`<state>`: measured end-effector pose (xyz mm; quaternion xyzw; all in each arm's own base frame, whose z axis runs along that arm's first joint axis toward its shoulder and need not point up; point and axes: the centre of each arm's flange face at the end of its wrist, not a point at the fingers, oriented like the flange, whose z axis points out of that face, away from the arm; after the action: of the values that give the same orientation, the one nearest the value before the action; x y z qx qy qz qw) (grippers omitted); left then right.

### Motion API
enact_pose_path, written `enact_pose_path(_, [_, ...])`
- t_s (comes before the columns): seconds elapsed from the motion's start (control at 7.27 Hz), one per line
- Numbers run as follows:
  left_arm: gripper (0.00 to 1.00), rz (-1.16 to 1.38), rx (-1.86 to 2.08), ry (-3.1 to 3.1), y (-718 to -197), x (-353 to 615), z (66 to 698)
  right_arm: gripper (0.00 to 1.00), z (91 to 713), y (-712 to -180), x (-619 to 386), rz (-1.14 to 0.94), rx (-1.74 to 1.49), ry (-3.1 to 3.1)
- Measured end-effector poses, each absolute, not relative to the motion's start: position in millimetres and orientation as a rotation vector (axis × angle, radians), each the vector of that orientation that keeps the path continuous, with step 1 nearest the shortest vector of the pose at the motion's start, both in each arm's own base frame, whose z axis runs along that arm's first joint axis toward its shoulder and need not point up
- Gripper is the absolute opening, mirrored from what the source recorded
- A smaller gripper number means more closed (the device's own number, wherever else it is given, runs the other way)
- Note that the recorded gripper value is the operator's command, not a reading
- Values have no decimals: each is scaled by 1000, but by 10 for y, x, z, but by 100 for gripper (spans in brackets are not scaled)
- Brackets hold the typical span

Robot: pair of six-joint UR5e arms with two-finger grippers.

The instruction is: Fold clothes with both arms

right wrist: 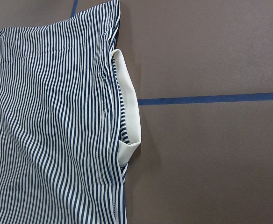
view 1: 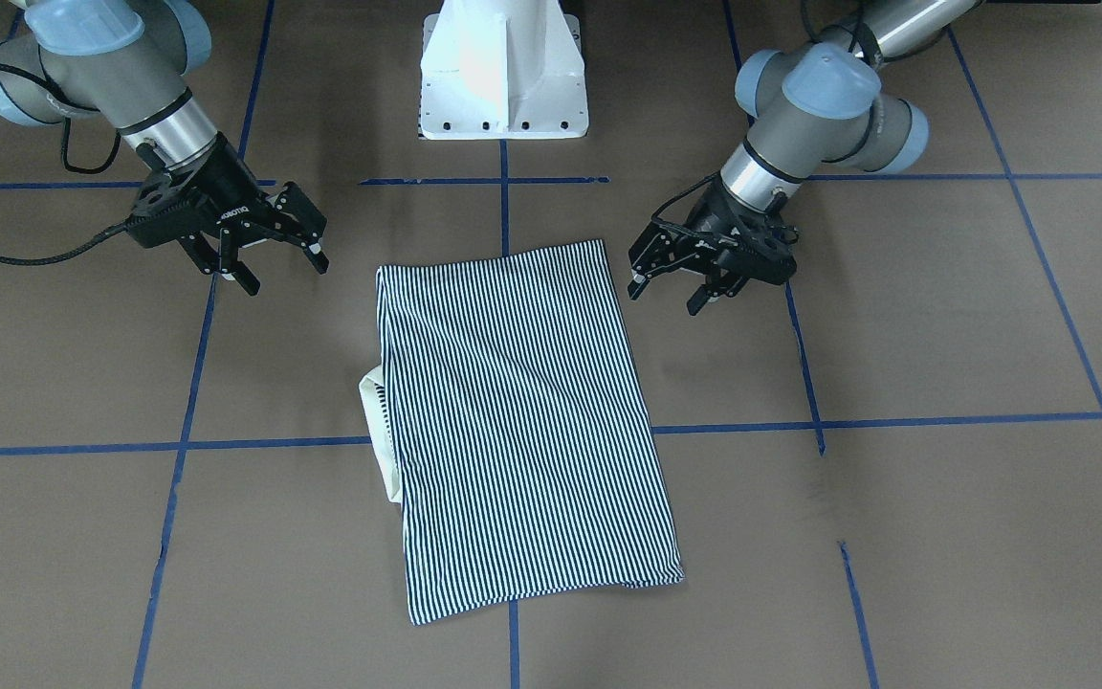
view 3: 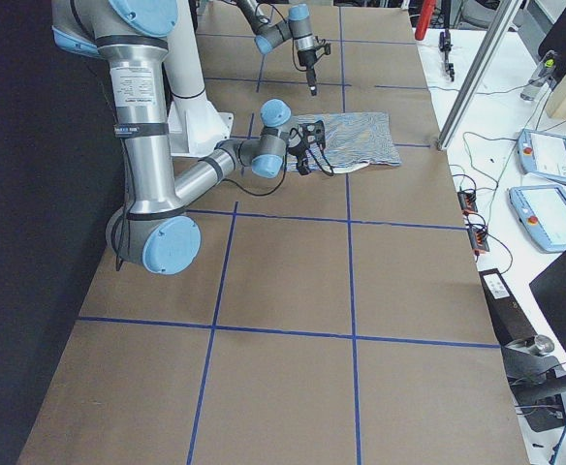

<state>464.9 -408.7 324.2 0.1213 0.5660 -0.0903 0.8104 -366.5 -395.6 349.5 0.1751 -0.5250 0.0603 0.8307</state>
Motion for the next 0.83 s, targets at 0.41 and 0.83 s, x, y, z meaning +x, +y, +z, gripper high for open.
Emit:
enact_pose_path(0.41, [53, -285, 172, 1200, -3624, 5089, 3314, 100, 3517, -3957, -3656, 134, 371, -1113])
enact_pose_path(0.83, [52, -275, 143, 1158, -3504, 5234, 3216, 100, 3518, -3958, -3655, 135, 371, -1113])
